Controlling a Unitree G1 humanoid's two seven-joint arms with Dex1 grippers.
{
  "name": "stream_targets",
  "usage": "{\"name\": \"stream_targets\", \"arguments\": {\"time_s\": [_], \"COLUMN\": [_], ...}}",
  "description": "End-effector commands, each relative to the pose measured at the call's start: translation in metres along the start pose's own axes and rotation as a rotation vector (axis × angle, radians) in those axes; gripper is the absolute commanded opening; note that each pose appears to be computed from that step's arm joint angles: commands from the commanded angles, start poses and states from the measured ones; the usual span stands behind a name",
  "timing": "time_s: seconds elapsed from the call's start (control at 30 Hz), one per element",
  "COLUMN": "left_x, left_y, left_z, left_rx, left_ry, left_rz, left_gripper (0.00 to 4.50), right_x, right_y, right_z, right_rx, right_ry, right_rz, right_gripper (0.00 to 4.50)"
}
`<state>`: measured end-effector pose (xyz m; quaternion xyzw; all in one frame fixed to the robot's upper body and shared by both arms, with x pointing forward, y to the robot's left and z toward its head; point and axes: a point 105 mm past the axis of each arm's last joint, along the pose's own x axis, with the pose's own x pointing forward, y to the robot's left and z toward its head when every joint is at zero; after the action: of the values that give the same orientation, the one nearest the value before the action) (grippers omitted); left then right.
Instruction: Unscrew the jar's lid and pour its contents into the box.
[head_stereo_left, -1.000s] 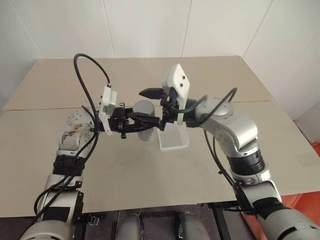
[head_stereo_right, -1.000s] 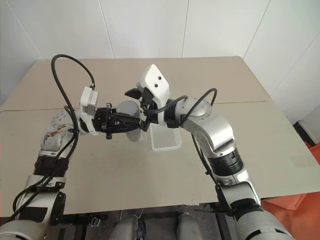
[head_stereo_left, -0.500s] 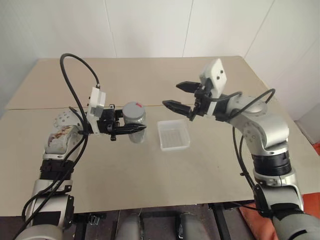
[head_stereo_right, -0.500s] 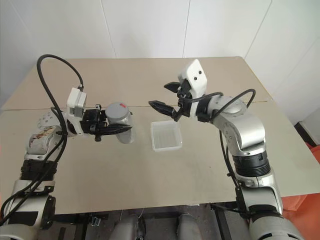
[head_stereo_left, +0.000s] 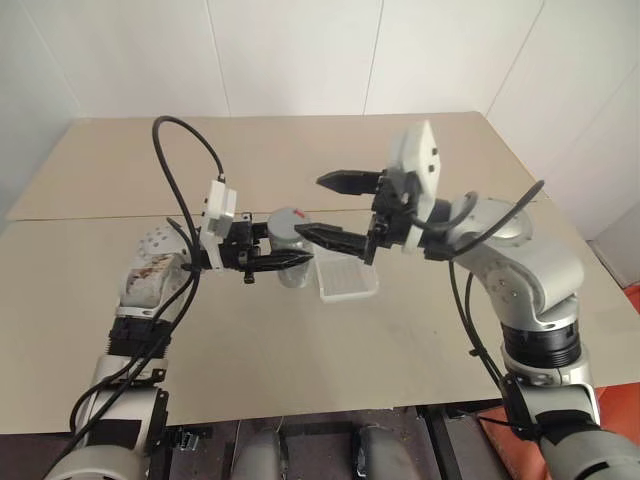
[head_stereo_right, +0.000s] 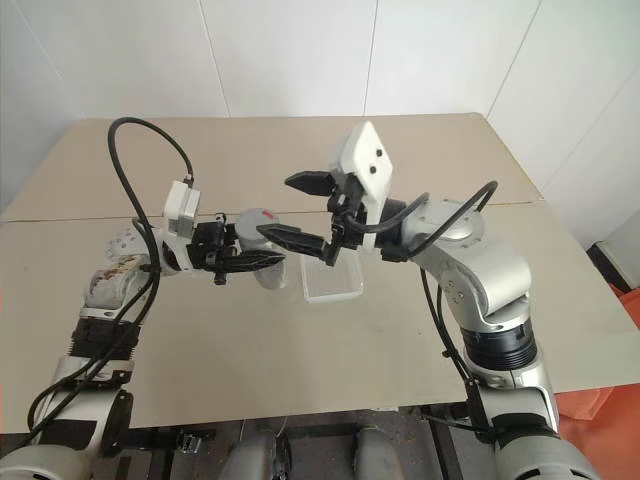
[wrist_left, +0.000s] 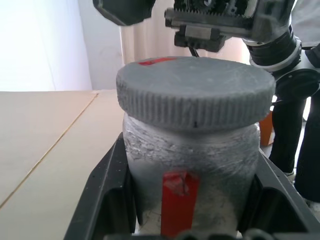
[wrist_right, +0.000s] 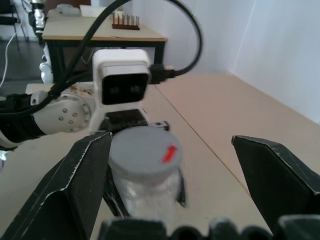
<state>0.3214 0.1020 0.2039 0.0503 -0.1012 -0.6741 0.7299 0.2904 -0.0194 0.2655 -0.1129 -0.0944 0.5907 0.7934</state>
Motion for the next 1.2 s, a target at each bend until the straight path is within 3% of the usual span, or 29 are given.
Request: {"name": "stream_targets", "arguments": {"time_s": [0.03,0.27,1.2], "left_x": [0.006,0.003,-0.012], "left_y": [0.002,0.002,-0.001], "left_z": [0.011,0.013,0.017], "left_rx": [0.053,0.058,0.075], "left_ry": [-0.018,-0.015,0.009], "left_rz": [-0.016,-0.013,0.013], "left_gripper": [2.00,2.00,2.00], "right_x": [0.013,0.028,-0.017], "right_y": [0.004,-0.009,-0.022], "right_z": [0.012,0.009,-0.004], "right_rx": [-0.109,-0.087,-0.064], "right_ry": [-0.002,0.010,0.069], "right_rz": [-0.011,-0.082,-0.129], "right_gripper": [4.46,4.46,4.46]}}
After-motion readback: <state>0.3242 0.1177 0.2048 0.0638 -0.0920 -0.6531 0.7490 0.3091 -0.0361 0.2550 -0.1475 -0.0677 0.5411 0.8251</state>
